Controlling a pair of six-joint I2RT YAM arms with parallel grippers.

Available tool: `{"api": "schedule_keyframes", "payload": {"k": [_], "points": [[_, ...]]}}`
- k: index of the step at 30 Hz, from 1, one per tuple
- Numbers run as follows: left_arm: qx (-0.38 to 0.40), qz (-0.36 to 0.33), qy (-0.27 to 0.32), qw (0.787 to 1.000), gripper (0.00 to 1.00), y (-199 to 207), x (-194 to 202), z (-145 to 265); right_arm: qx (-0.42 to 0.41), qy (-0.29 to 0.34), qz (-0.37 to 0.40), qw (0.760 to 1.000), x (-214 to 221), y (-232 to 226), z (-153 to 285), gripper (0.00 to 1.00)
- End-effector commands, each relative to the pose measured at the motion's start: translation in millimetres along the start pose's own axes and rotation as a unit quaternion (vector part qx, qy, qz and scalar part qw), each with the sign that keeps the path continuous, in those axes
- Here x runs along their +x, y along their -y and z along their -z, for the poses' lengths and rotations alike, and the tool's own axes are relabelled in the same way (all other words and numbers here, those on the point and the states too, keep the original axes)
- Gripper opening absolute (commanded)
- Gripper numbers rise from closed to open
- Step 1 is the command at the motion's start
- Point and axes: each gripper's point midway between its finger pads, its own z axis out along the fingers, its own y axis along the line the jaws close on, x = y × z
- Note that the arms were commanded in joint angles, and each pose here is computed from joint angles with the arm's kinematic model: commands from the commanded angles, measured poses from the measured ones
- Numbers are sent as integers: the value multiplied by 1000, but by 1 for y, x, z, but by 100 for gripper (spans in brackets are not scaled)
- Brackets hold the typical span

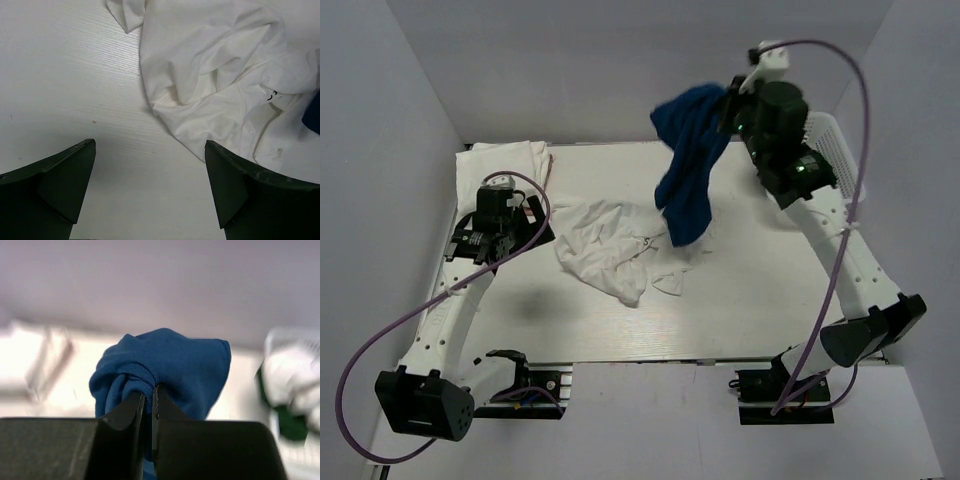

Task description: Fold and stack the t-shirts

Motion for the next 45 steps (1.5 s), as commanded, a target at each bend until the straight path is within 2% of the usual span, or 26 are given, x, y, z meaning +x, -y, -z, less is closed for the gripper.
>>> {"api": "schedule_keyframes", "payload": {"k": [1, 2, 7, 8, 12, 14, 19, 21, 22, 23, 26, 30, 32, 33, 34, 35, 37, 38, 41, 42, 43, 44, 45], "points": [[15, 8, 25, 1000, 100, 6, -13, 12, 39, 138, -30, 989, -100, 26, 13, 0], [11, 8, 27, 1000, 100, 4, -13, 11, 58, 189, -32, 980, -146, 39, 33, 0], [6, 9, 30, 1000, 100, 2, -14, 11, 150, 283, -12, 947, -222, 92, 51, 0], [1, 9, 31, 999, 100, 2, -17, 10, 174, 327, 2, 929, -246, 105, 67, 0], [-6, 9, 29, 1000, 100, 0, -16, 8, 246, 367, 8, 897, -258, 144, 71, 0], [-8, 13, 24, 1000, 100, 0, -16, 2, 279, 365, 19, 888, -255, 172, 65, 0], [5, 16, -11, 1000, 100, 7, -5, -16, 332, 320, 44, 886, -228, 235, 29, 0], [0, 15, -32, 999, 100, 7, 2, -26, 345, 287, 49, 892, -203, 260, 8, 0], [5, 15, -37, 999, 100, 9, 3, -30, 340, 255, 45, 904, -177, 269, -10, 0], [3, 15, -42, 999, 100, 8, 5, -33, 348, 241, 48, 905, -166, 291, -10, 0], [4, 26, -50, 998, 100, 11, 6, -41, 337, 166, 25, 926, -99, 319, -48, 0], [24, 28, -66, 997, 100, 20, 14, -44, 367, 14, -44, 929, 14, 353, -79, 0], [21, 34, -71, 997, 100, 18, 18, -45, 360, -41, -82, 929, 48, 348, -78, 40], [18, 34, -76, 996, 100, 17, 21, -45, 350, -46, -87, 932, 48, 342, -76, 81], [16, 34, -81, 996, 100, 15, 25, -46, 338, -58, -90, 935, 52, 334, -76, 91], [16, 34, -81, 996, 100, 15, 25, -46, 330, -73, -89, 937, 58, 327, -74, 91], [24, 31, -100, 994, 100, 17, 38, -47, 280, -68, -85, 954, 40, 296, -67, 91], [23, 37, -100, 994, 100, 18, 38, -47, 268, -85, -85, 956, 51, 288, -65, 91], [30, 42, -97, 994, 100, 21, 38, -53, 228, -58, -65, 970, 19, 244, -32, 91], [32, 42, -102, 993, 100, 22, 39, -57, 225, -75, -52, 970, 32, 238, -26, 91], [33, 53, -89, 994, 100, 24, 25, -56, 196, -83, -36, 976, 41, 204, -21, 91], [21, 58, -77, 995, 100, 22, 16, -58, 186, -63, -27, 980, 27, 190, -4, 91], [-15, 62, -82, 995, 100, 13, 14, -66, 182, -101, -22, 978, 65, 183, 0, 91]]}}
